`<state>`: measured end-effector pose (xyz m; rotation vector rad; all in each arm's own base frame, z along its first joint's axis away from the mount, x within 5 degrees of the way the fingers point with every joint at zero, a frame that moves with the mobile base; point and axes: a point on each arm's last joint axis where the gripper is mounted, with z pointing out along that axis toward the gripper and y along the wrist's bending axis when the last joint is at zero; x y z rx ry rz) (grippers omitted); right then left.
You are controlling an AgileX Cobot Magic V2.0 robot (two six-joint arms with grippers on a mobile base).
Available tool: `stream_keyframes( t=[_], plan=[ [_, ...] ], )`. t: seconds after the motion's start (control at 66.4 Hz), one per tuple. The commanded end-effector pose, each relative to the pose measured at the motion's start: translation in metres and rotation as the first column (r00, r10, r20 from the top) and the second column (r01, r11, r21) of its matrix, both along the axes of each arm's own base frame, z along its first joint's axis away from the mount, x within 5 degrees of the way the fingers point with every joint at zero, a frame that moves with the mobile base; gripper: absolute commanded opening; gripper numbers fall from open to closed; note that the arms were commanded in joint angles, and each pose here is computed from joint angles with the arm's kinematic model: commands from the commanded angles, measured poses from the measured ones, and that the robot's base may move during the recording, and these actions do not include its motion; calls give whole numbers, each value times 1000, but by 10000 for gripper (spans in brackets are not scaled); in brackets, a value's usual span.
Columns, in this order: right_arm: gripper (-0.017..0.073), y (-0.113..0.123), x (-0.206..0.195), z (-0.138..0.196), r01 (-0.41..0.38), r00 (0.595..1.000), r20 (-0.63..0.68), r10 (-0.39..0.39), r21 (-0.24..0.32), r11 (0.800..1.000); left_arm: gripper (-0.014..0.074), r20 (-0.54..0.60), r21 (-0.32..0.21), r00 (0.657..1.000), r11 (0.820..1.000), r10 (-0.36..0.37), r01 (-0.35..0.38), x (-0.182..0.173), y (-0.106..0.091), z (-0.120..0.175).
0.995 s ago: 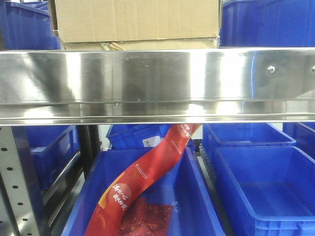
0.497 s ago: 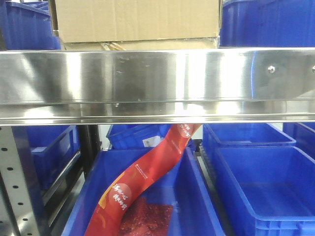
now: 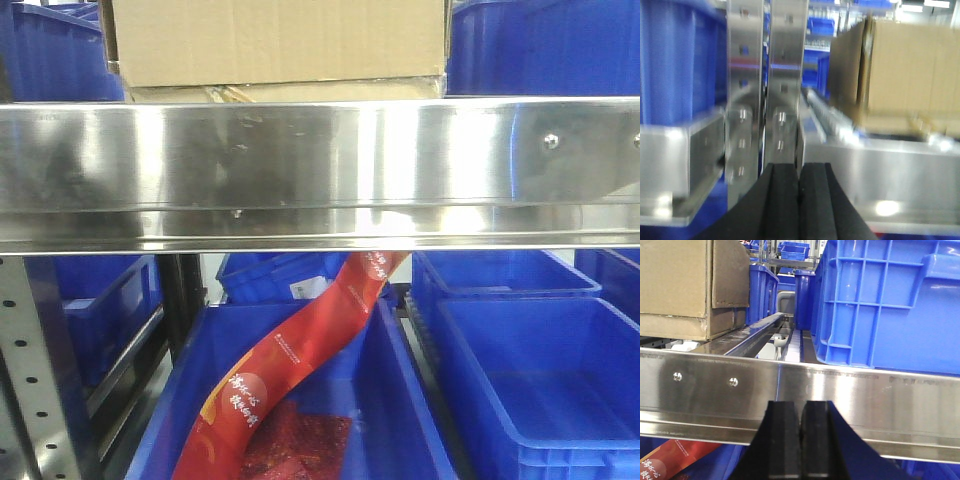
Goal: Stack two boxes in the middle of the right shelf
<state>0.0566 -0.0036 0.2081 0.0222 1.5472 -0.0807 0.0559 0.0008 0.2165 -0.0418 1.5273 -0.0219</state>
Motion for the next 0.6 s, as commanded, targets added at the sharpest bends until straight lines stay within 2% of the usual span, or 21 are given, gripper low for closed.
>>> stream_keyframes(
  t=[0.0, 0.588],
  plan=[
    [-161, 0, 0, 2, 3, 1000, 26, -3, -8, 1000, -111, 15, 7, 1000, 1000, 3, -3, 0, 0, -6],
    [-161, 0, 0, 2, 3, 1000, 26, -3, -8, 1000, -111, 7, 17, 1000, 1000, 4, -4, 0, 0, -7]
  ],
)
